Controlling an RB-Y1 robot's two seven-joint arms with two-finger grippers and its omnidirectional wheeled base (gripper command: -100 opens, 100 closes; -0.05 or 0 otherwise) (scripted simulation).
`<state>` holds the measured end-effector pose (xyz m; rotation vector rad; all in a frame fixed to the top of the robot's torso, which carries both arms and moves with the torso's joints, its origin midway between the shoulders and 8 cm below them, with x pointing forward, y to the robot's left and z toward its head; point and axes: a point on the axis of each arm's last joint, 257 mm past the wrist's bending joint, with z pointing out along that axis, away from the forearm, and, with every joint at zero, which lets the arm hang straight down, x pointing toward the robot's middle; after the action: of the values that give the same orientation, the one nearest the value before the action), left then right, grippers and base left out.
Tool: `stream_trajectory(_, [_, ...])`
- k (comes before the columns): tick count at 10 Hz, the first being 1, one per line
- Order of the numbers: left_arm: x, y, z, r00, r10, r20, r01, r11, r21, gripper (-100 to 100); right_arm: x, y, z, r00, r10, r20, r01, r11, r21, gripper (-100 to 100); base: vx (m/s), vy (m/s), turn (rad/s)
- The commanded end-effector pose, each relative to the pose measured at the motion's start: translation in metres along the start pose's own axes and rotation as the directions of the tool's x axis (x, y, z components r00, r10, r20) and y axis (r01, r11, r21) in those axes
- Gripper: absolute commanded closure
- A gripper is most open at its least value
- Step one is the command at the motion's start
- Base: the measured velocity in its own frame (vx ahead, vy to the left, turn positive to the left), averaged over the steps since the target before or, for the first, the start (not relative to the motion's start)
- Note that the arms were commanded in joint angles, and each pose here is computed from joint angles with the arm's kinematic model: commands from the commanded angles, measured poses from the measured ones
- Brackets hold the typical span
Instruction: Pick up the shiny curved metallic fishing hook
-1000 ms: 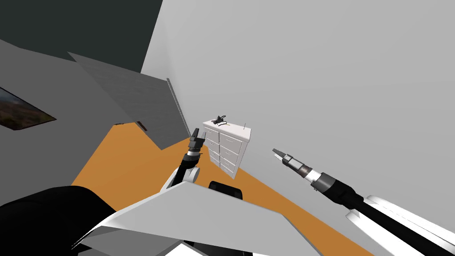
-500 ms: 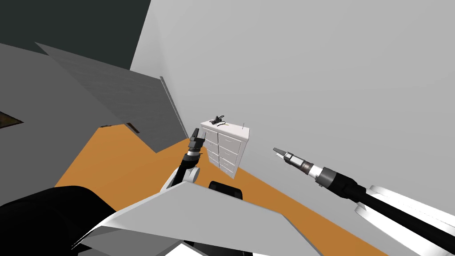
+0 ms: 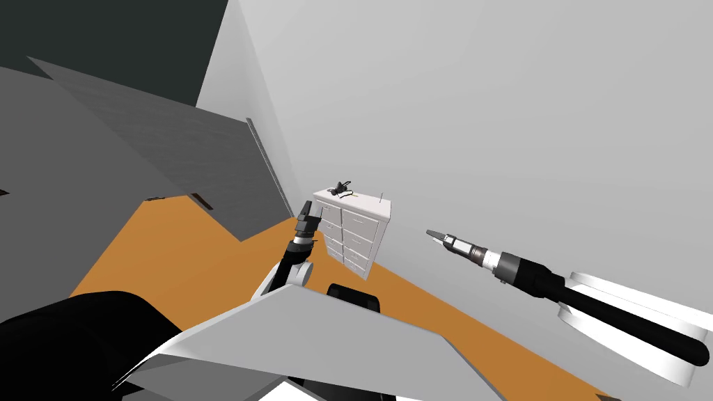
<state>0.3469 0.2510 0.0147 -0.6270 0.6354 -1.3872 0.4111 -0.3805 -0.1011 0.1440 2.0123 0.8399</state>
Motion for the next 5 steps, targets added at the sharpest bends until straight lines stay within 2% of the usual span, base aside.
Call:
stream_trajectory(1, [0.000,0.000,0.000,1.000,0.000,0.000,0.000,1.000,0.000,0,-0.010,-0.008,-0.001,1.000,-0.015,-0.017,0.016,0.999,0.030,-100,0.009,0.027,-0.135])
stream_trajectory(3, [0.000,0.000,0.000,1.000,0.000,0.000,0.000,1.000,0.000,0,-0.010,-0.001,0.005,0.997,-0.056,-0.060,0.058,0.998,0.032,-100,0.008,0.026,-0.028])
stream_trajectory(4, [0.000,0.000,0.000,1.000,0.000,0.000,0.000,1.000,0.000,0,-0.021,-0.009,0.004,0.996,-0.060,-0.063,0.064,0.996,0.059,-100,0.015,0.030,-0.109])
stream_trajectory(5, [0.000,0.000,0.000,1.000,0.000,0.000,0.000,1.000,0.000,0,-0.021,-0.006,0.008,0.993,-0.082,-0.088,0.088,0.994,0.059,-100,0.017,0.036,-0.067])
